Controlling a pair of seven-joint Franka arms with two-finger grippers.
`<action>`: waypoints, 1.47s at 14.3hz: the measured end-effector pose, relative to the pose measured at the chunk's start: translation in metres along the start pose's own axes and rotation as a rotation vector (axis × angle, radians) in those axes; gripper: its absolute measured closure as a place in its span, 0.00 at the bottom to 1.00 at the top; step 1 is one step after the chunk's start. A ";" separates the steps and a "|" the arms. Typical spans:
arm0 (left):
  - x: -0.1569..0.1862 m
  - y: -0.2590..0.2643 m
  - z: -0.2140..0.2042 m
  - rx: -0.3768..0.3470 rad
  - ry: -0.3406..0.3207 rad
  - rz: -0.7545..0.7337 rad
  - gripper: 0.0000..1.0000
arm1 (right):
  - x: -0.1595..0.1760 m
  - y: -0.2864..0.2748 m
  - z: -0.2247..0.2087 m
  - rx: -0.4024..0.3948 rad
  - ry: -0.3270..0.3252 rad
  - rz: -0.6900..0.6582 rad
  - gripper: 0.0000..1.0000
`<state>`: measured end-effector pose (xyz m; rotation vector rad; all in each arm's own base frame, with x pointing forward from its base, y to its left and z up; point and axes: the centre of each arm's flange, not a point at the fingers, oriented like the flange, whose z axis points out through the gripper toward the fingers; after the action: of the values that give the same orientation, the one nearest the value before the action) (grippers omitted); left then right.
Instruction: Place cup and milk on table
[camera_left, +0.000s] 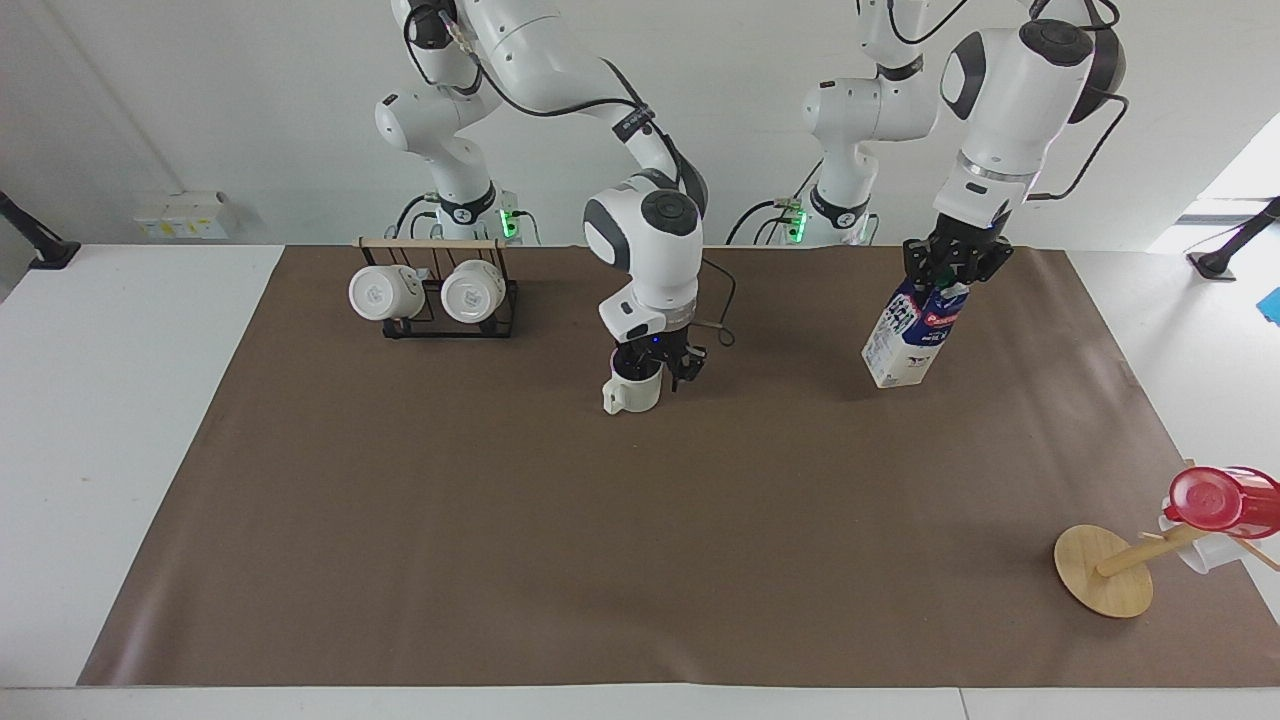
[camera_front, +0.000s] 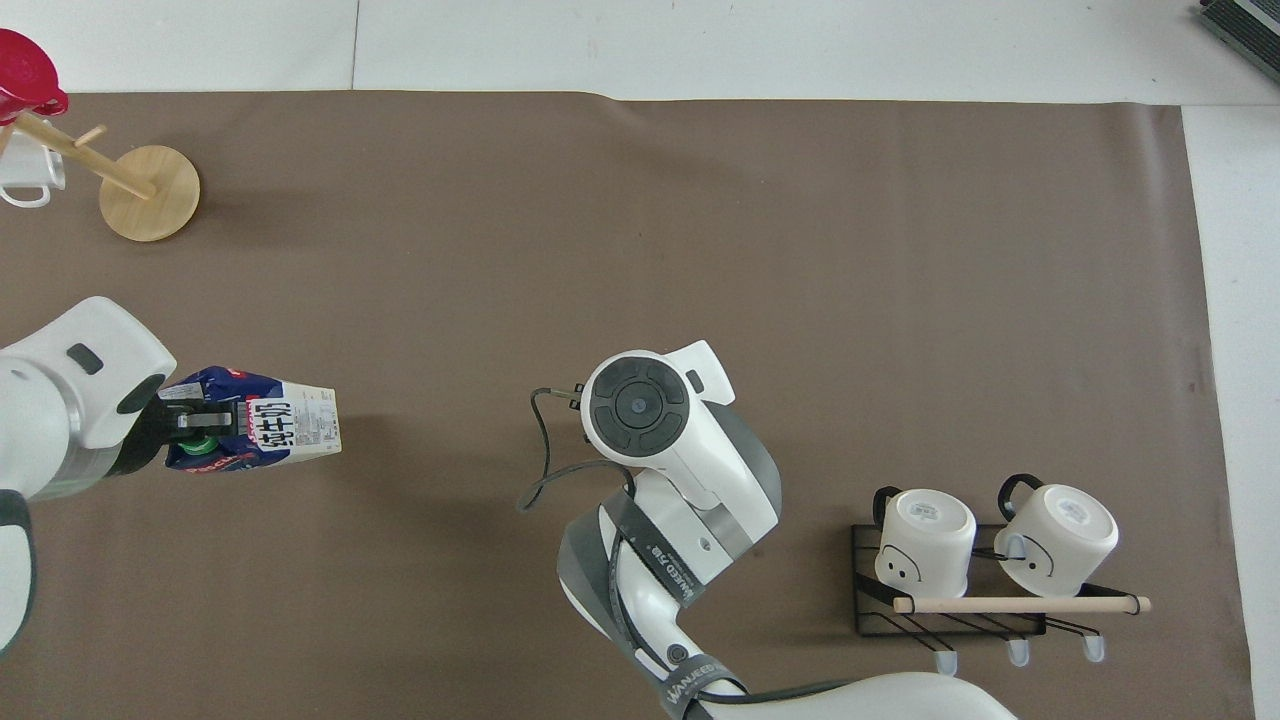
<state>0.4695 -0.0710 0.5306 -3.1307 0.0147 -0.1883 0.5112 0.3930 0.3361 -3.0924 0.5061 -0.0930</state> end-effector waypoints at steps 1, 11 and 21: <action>0.000 0.004 -0.001 0.000 0.000 -0.006 0.58 | 0.001 0.000 -0.004 0.006 0.003 0.000 0.21; -0.006 0.048 -0.010 -0.006 0.006 -0.069 0.58 | 0.042 0.057 -0.111 0.040 0.020 -0.037 0.00; -0.011 0.139 -0.020 -0.032 0.003 -0.156 0.58 | 0.111 0.191 -0.175 -0.010 -0.052 -0.165 0.00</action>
<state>0.4548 -0.2100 0.5486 -3.1632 -0.2289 -0.1954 0.5450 0.1775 0.5144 -3.1317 0.2506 -0.0110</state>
